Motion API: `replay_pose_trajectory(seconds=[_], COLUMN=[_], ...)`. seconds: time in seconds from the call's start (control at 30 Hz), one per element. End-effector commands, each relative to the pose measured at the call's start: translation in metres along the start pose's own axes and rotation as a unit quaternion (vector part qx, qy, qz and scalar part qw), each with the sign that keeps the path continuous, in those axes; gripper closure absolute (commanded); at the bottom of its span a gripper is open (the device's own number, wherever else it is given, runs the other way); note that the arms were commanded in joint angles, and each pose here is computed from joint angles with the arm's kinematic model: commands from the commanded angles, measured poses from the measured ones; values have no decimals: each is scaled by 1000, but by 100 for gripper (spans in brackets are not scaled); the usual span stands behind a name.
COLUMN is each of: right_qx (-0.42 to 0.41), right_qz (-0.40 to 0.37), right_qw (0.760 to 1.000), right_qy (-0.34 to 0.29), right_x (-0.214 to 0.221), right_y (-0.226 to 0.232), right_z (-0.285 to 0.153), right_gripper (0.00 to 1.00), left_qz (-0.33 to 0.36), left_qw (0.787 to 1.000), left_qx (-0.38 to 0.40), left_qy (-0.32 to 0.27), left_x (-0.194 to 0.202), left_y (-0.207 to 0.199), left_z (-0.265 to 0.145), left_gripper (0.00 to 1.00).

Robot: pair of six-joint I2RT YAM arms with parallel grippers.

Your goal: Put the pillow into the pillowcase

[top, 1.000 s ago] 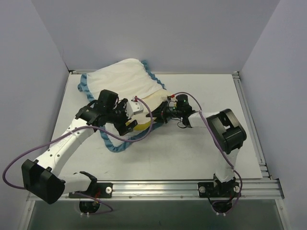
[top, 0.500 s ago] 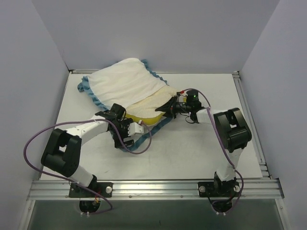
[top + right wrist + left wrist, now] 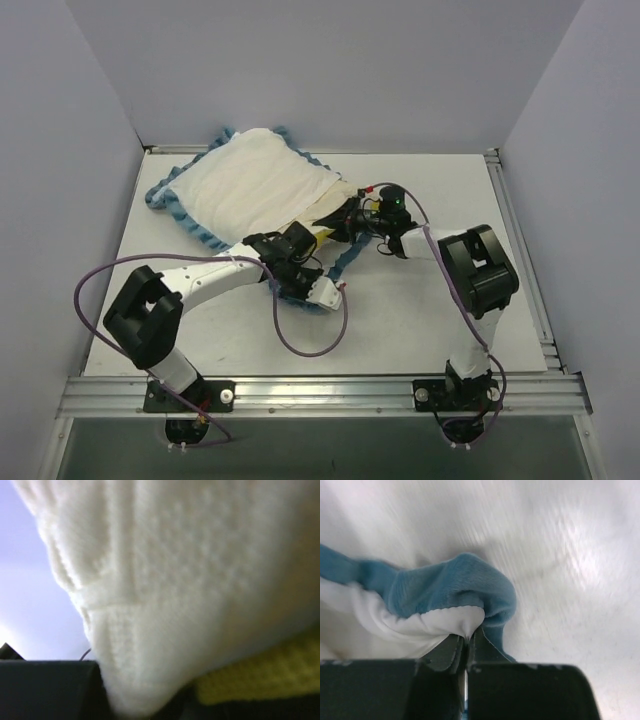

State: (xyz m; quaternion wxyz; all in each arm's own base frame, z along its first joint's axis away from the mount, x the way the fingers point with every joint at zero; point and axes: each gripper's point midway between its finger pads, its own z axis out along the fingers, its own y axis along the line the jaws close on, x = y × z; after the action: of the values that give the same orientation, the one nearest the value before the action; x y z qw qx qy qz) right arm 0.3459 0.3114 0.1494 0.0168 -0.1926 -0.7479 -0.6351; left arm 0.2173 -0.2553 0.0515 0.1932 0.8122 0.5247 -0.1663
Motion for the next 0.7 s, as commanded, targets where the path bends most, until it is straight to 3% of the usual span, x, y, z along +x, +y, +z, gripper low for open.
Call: replay_pose_trajectory(seconds=[0.0,0.1,0.17,0.27,0.4,0.47,0.5,0.53,0.6,0.67], right_qx=[-50,30,99,213,283,307,311,312,321,315], right_qz=[-27,-12,-31,-1,-29,-40,-59,-67,-72,-83], right_qw=[998,999,994,976,955,945,941,940,935,936], right_qy=[10,33,41,51,88,105,117,119,131,131], right_x=[12,21,17,10,17,28,33,36,45,48], right_y=[41,-17,-79,-166,-210,-212,-216,-212,-213,-200], right_z=[33,61,69,52,27,15,8,5,-5,-12], right_gripper=[100,100,100,100,100,100,100,96,92,84], left_qz=[42,39,34,29,18,-16,-68,-100,-214,-291], left_qw=[983,979,977,978,980,982,980,976,952,927], left_qx=[71,76,78,72,59,35,26,13,-45,-100], left_qy=[-164,-187,-196,-192,-187,-183,-186,-191,-216,-213], left_x=[-119,-141,-146,-140,-135,-137,-140,-142,-137,-114], left_y=[-30,-39,-42,-49,-58,-48,-44,-37,-1,27], left_z=[-37,-49,-54,-59,-69,-79,-88,-95,-126,-147], left_gripper=[100,100,100,100,96,76,54,42,27,22])
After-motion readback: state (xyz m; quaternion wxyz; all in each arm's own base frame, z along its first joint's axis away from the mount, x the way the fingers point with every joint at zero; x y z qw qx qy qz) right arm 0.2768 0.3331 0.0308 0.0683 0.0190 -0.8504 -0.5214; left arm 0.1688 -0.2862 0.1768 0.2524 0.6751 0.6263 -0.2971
